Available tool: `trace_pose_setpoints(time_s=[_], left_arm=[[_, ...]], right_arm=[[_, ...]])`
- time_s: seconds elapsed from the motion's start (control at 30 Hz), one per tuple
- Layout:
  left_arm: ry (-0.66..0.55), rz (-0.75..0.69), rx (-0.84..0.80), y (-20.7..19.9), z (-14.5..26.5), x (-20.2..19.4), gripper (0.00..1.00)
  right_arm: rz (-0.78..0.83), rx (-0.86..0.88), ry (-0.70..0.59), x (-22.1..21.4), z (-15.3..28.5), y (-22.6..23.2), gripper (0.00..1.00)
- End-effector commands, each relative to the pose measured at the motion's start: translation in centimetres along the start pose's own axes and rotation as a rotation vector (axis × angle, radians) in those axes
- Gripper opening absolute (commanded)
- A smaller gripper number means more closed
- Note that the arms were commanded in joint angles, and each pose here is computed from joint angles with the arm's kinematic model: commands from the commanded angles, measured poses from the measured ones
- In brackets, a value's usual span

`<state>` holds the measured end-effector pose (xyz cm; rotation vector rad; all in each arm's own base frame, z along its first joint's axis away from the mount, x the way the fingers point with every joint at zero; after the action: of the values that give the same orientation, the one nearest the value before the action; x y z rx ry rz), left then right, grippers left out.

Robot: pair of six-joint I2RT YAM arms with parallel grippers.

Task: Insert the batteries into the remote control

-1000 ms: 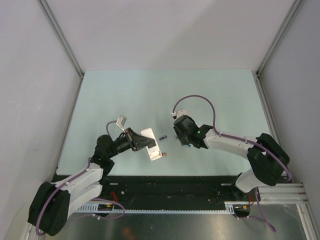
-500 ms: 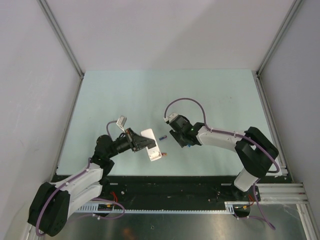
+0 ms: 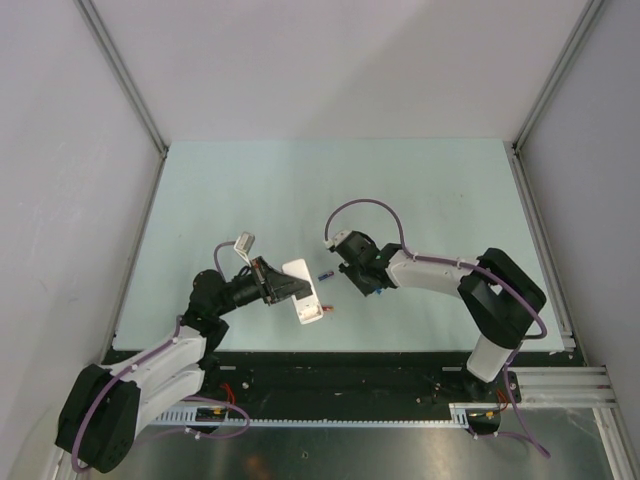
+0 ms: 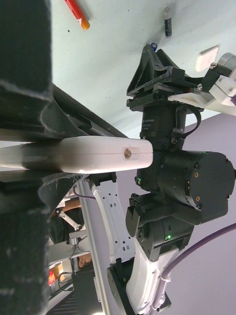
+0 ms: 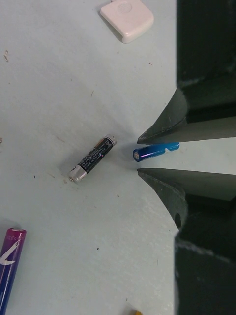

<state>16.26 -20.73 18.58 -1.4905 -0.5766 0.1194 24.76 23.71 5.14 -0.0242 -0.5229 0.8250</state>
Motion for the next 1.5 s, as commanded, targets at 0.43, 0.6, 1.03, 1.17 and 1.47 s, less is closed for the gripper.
trace_pose_setpoints(time_s=[0.43,0.6,1.03,1.17,1.47], left_arm=[[0.006,-0.048,-0.077,-2.4,0.1,0.4,0.0],[0.005,-0.054,-0.083,-2.6,0.1,0.5,0.0],[0.119,0.034,-0.043,-2.4,-2.0,2.1,0.0],[0.234,0.105,-0.041,-2.6,-3.1,2.3,0.0],[0.309,-0.036,-0.109,-4.7,-5.1,4.4,0.0]], right_arm=[[-0.026,0.015,0.024,0.3,-0.4,-0.3,0.13],[-0.038,0.007,0.013,0.5,0.0,-0.7,0.04],[-0.05,-0.047,-0.362,5.6,12.8,-0.8,0.0],[0.015,-0.006,-0.517,6.4,17.6,0.7,0.0],[0.206,0.059,-0.858,7.0,27.5,4.2,0.0]])
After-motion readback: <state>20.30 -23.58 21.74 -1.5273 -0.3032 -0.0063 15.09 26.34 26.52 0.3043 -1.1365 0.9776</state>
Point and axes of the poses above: each gripper's point midway between its finger pads, its own z axis back along the fingers, its own y axis along the line the jaws close on, x = y × z, the point moved 3 cm from there along z, back along the fingers, and after that the axes turned 4 degrees about z, right-handed, at the moved point
